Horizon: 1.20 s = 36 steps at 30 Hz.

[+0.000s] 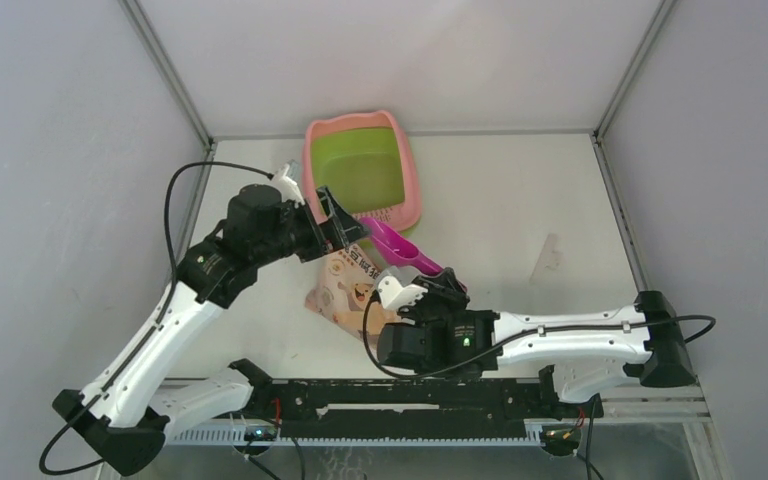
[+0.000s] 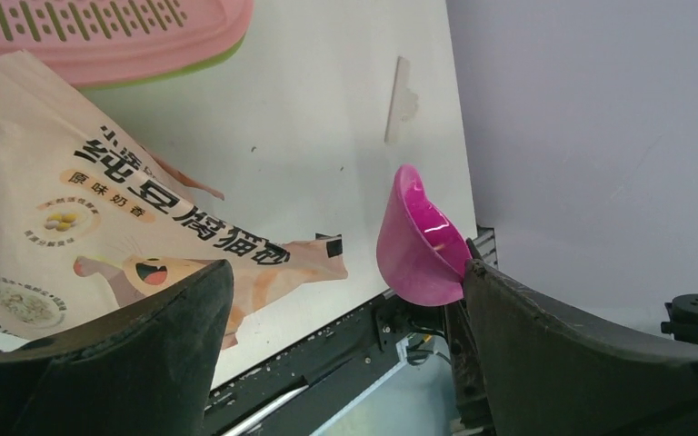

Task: Fill the litter box with clean litter
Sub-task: Pick up the spatula from the center of the board.

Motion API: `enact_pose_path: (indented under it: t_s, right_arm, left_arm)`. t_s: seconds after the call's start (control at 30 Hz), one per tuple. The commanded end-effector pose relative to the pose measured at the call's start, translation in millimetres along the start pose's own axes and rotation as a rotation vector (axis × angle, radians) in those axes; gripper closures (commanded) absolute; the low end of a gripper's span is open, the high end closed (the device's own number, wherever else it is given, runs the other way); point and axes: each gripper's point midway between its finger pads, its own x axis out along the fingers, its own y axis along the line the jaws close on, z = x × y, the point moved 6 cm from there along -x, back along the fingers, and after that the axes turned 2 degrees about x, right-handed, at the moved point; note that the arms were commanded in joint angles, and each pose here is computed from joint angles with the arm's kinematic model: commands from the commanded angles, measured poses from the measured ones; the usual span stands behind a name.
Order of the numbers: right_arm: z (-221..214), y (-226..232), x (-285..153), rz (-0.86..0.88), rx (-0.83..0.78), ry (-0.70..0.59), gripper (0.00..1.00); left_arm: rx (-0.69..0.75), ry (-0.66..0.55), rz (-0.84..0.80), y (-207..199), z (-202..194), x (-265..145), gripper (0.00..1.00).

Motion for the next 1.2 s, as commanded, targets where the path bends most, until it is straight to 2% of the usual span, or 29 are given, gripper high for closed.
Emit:
enact_pose_path:
  t_s: [0.0,0.53,0.57,0.6,0.7,0.87,0.97,1.0,1.1,1.17]
  right_arm:
    - [21,-12,-7,-0.136,0.012,-0.071,1.00]
    - [24,2,-13,-0.145,0.004,-0.103,1.00]
    - [23,2,-14,-0.148,0.006,-0.105,1.00]
    - [23,2,-14,-0.148,0.005,-0.107,1.00]
    - [22,1,-14,-0.159,0.007,-0.107,1.00]
    - [23,-1,-15,-0.166,0.031,-0.115,1.00]
    - [25,-2,-15,-0.168,0.051,-0.118,1.00]
    - [26,-3,-15,-0.169,0.064,-0.119,0.96]
    - [28,-11,-15,-0.126,0.147,-0.120,0.77]
    - [30,-19,-18,-0.036,0.244,-0.116,0.64]
  left_arm:
    - [-0.037,0.012,-0.057,-16,3,-1,0.00]
    - [-0.068,0.079,-0.062,-18,-7,20,0.00]
    - [-0.069,0.088,-0.062,-18,-8,22,0.03]
    - [-0.069,0.096,-0.066,-17,-10,23,0.11]
    - [-0.072,0.114,-0.086,-18,-13,26,0.52]
    - [-0.063,0.141,-0.094,-19,-17,29,0.99]
    - [-0.054,0.150,-0.109,-21,-18,30,1.00]
    - [-0.054,0.150,-0.111,-21,-18,30,1.00]
    - [-0.047,0.126,-0.110,-21,-16,27,1.00]
    - [-0.032,0.092,-0.108,-20,-12,25,1.00]
